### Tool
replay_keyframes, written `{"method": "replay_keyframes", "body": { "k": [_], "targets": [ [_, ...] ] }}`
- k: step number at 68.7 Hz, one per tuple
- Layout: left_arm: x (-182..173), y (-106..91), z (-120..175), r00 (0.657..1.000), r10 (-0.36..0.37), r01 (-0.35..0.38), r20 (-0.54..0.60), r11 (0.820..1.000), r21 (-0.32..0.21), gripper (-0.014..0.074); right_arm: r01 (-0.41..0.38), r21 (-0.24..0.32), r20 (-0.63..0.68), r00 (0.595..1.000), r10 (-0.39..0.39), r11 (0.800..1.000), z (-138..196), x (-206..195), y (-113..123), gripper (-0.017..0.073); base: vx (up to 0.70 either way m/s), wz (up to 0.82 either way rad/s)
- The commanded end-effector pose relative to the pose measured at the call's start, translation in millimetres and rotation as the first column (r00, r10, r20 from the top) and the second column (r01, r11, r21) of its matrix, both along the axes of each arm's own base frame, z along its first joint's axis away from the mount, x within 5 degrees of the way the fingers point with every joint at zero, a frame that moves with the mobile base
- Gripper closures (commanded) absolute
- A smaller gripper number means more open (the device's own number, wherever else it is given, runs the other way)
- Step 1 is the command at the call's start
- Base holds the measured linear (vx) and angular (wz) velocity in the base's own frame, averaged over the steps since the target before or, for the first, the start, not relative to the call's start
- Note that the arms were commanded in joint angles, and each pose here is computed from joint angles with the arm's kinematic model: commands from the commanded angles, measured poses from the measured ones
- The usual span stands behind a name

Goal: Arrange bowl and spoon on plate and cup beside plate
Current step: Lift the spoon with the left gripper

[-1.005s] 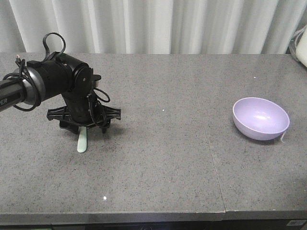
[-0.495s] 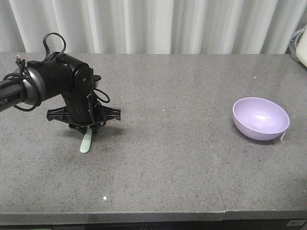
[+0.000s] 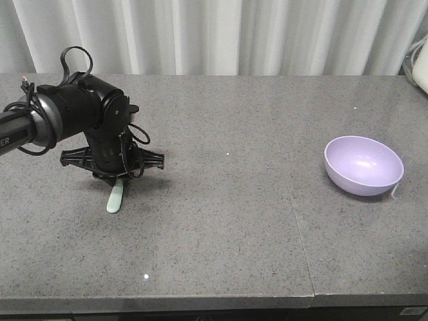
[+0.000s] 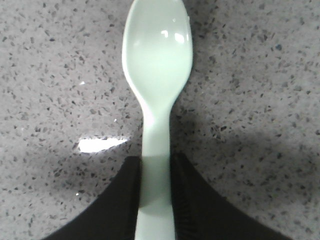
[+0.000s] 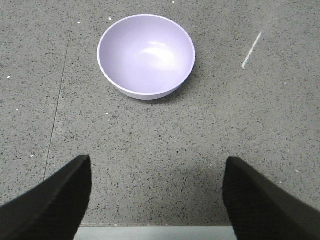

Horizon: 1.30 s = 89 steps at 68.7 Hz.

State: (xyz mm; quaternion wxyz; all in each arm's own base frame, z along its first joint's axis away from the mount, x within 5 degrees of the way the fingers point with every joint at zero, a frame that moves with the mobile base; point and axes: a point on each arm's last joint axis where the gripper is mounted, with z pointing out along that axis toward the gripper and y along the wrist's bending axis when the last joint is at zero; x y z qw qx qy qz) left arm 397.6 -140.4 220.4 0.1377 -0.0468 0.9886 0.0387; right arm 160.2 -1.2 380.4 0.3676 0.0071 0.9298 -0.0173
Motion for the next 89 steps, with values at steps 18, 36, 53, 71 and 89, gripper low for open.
{"method": "replay_keyframes", "body": {
  "k": [18,36,53,71,89],
  "targets": [
    [-46,18.7,129,0.955,-0.022,0.047,0.295,0.996,-0.076,0.0601,0.001,-0.011,0.086,0.996,0.000,1.000,13,1,-1,0.0018,0.00,0.00],
    [-100,45.6,199,0.898,-0.006,0.042,0.439,0.996,-0.073,0.0600,0.001,-0.011,0.085,0.996,-0.001,1.000,13,1,-1,0.0018,0.00,0.00],
    [-147,67.7,242,0.838,0.020,0.033,0.545,0.996,-0.087,0.0600,0.001,-0.010,0.085,0.996,0.000,1.000,13,1,-1,0.0018,0.00,0.00],
    [-160,76.4,252,0.818,0.025,0.016,0.575,0.998,-0.067,0.0600,0.000,0.006,0.083,0.997,-0.001,1.000,13,1,0,0.0018,0.00,0.00],
    [-160,76.4,252,0.817,0.025,0.017,0.575,0.998,-0.067,0.0600,0.038,0.037,0.103,0.994,-0.042,0.999,11,12,-1,0.0018,0.00,0.00]
  ]
}}
